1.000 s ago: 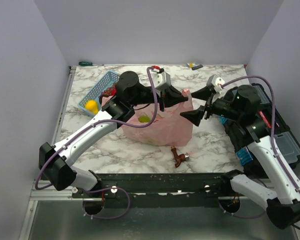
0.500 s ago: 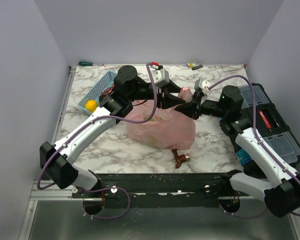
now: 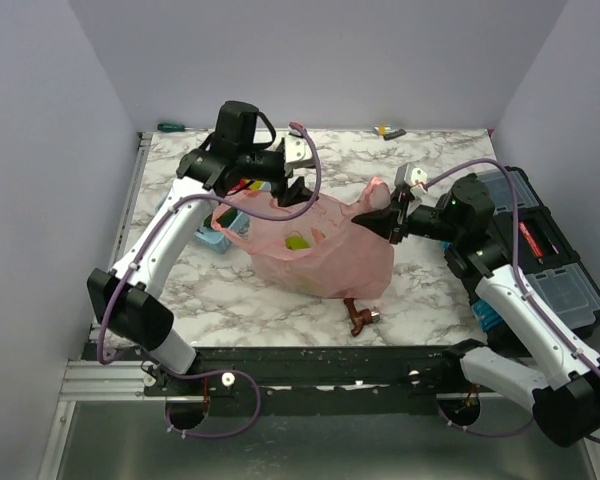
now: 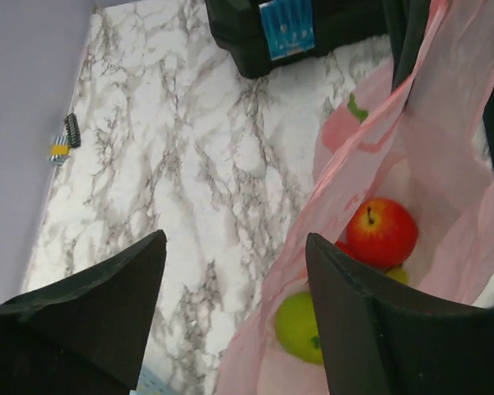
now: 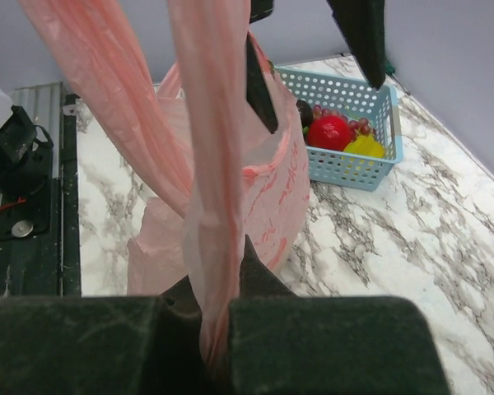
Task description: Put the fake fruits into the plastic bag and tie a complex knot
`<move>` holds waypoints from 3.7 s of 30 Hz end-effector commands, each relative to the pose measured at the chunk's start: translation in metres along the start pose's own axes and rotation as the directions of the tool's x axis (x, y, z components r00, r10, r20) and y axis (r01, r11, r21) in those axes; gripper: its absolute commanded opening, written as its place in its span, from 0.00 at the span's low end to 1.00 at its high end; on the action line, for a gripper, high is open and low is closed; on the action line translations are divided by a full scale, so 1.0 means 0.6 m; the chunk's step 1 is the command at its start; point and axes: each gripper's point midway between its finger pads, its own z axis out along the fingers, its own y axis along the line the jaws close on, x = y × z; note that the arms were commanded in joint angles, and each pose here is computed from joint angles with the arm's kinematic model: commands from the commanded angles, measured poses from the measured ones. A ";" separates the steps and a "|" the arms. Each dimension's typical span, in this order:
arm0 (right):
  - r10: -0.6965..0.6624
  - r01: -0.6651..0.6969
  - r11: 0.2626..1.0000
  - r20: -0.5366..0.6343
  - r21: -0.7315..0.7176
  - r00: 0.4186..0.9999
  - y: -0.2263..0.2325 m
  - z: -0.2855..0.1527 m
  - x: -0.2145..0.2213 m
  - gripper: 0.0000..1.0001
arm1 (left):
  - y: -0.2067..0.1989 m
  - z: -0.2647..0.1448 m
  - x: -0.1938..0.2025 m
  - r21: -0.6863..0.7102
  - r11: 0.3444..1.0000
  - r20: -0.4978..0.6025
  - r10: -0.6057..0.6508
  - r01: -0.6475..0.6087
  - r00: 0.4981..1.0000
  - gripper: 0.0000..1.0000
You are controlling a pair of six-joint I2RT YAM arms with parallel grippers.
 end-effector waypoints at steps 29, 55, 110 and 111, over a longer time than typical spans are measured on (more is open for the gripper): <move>0.444 -0.424 0.886 -0.075 0.189 0.893 -0.077 0.067 0.195 0.01 | -0.232 0.016 0.314 -0.078 0.944 -0.339 -0.327 0.320 0.882 0.00; 0.285 -0.288 0.957 -0.056 -0.035 0.957 -0.027 0.081 0.087 0.01 | -0.131 0.015 -0.096 0.039 0.996 0.128 -0.088 0.084 0.988 0.99; 0.192 -0.201 0.934 0.060 0.294 0.980 -0.023 0.122 0.203 0.01 | -0.069 -0.049 -0.098 -0.008 0.913 0.180 -0.399 0.407 0.899 0.59; 0.185 -0.197 0.940 0.069 0.279 0.980 -0.020 0.124 0.196 0.01 | -0.077 -0.058 -0.076 -0.026 0.937 0.142 -0.342 0.349 0.929 0.67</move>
